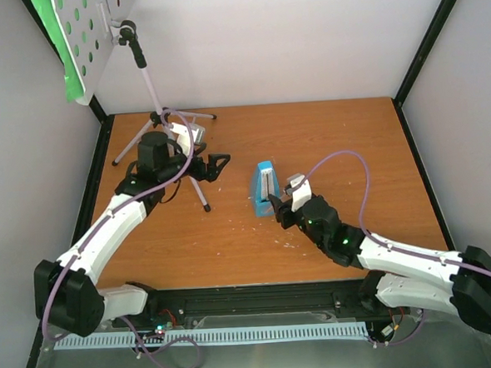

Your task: Pack up the instrument practice props

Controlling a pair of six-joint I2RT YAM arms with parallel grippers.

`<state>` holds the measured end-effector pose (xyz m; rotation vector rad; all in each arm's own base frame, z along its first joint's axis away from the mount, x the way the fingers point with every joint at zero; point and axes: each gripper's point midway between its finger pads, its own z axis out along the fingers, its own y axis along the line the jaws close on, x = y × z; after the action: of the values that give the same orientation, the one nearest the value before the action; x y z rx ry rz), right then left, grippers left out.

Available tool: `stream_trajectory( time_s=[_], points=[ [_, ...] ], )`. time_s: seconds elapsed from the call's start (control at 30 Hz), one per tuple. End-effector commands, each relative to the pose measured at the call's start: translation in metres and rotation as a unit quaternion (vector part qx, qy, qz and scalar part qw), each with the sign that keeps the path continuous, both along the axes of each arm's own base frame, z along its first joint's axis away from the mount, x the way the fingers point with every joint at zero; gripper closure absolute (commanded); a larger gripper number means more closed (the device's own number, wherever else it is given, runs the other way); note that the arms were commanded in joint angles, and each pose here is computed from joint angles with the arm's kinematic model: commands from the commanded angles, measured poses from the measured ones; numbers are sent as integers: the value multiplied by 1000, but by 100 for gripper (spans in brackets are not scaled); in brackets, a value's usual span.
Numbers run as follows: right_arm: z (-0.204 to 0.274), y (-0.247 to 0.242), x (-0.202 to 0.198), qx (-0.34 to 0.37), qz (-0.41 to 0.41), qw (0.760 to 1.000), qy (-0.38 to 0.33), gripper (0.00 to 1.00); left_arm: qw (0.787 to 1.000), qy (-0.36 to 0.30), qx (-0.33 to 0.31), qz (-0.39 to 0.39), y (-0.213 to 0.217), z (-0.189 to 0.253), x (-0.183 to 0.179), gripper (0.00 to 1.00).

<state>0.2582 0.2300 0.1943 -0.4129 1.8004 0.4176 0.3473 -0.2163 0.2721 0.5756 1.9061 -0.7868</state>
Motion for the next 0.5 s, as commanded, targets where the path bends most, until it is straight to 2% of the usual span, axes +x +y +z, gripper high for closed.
stream_trajectory(
  time_s=[0.0, 0.47],
  points=[
    [20, 14, 13, 16, -5, 999, -32, 48, 996, -68, 42, 44, 21, 27, 2, 0],
    [3, 29, 46, -12, -38, 998, -39, 48, 996, -45, 48, 60, 27, 17, 2, 1]
  ],
)
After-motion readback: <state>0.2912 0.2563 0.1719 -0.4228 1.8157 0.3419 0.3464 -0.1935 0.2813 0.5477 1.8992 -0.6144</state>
